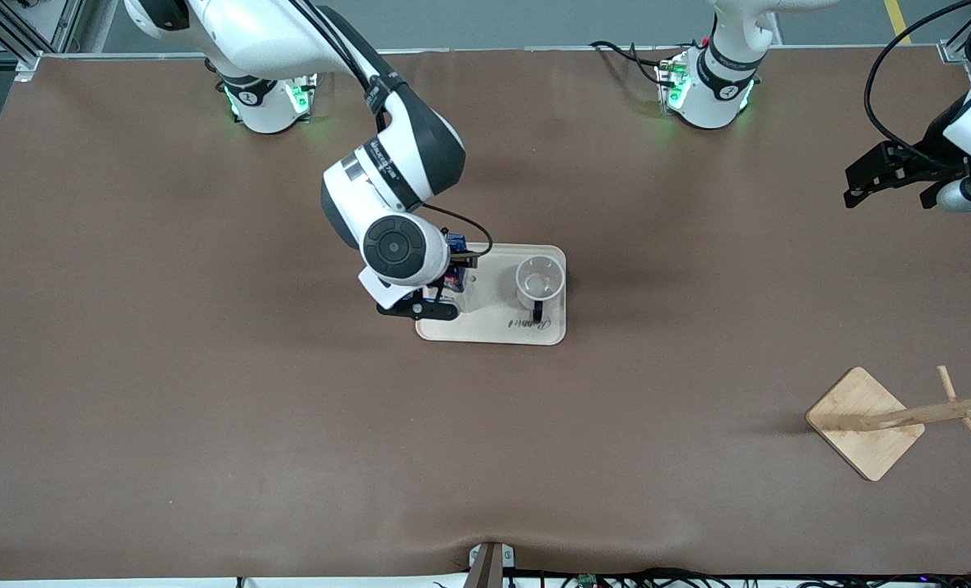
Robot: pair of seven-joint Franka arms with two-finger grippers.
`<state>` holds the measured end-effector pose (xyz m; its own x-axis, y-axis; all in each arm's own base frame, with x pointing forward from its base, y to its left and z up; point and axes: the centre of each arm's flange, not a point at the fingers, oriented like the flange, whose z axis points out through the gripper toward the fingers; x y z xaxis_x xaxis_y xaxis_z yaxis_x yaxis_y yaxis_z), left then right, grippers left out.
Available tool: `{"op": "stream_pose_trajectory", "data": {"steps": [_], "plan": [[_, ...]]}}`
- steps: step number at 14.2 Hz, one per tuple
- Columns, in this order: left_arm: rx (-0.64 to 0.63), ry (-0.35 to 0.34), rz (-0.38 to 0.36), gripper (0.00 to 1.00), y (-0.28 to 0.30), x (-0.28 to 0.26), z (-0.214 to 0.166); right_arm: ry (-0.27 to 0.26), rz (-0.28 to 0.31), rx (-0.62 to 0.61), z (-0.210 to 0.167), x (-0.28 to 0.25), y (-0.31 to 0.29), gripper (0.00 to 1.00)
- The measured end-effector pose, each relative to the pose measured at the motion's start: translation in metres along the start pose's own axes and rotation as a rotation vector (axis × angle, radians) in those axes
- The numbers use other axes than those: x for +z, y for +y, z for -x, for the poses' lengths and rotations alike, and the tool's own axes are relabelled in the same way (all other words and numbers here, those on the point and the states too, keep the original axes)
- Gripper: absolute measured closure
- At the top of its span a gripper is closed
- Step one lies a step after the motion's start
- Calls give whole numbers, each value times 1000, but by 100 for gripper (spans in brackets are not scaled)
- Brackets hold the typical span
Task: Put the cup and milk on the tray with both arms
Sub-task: 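Lower the milk carton onto the tray beside the mug with the right gripper, then open the right gripper and withdraw it from the milk carton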
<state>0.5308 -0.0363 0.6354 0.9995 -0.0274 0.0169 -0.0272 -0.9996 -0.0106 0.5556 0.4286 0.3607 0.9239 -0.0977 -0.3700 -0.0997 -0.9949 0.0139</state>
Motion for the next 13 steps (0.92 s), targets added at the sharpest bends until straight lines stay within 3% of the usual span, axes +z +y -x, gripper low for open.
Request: {"op": "stream_pose_trajectory", "data": {"steps": [5, 8, 10, 13], "plan": [[0, -2, 0, 0, 1, -1, 1, 6, -27, 8, -4, -32, 11, 0], [-1, -1, 0, 0, 3, -2, 2, 61, -79, 17, -8, -73, 23, 0], [-7, 0, -1, 0, 4, -2, 2, 97, -117, 43, -12, -108, 47, 0], [-8, 1, 0, 0, 4, -2, 2, 94, -142, 128, -20, -160, 120, 0]]}}
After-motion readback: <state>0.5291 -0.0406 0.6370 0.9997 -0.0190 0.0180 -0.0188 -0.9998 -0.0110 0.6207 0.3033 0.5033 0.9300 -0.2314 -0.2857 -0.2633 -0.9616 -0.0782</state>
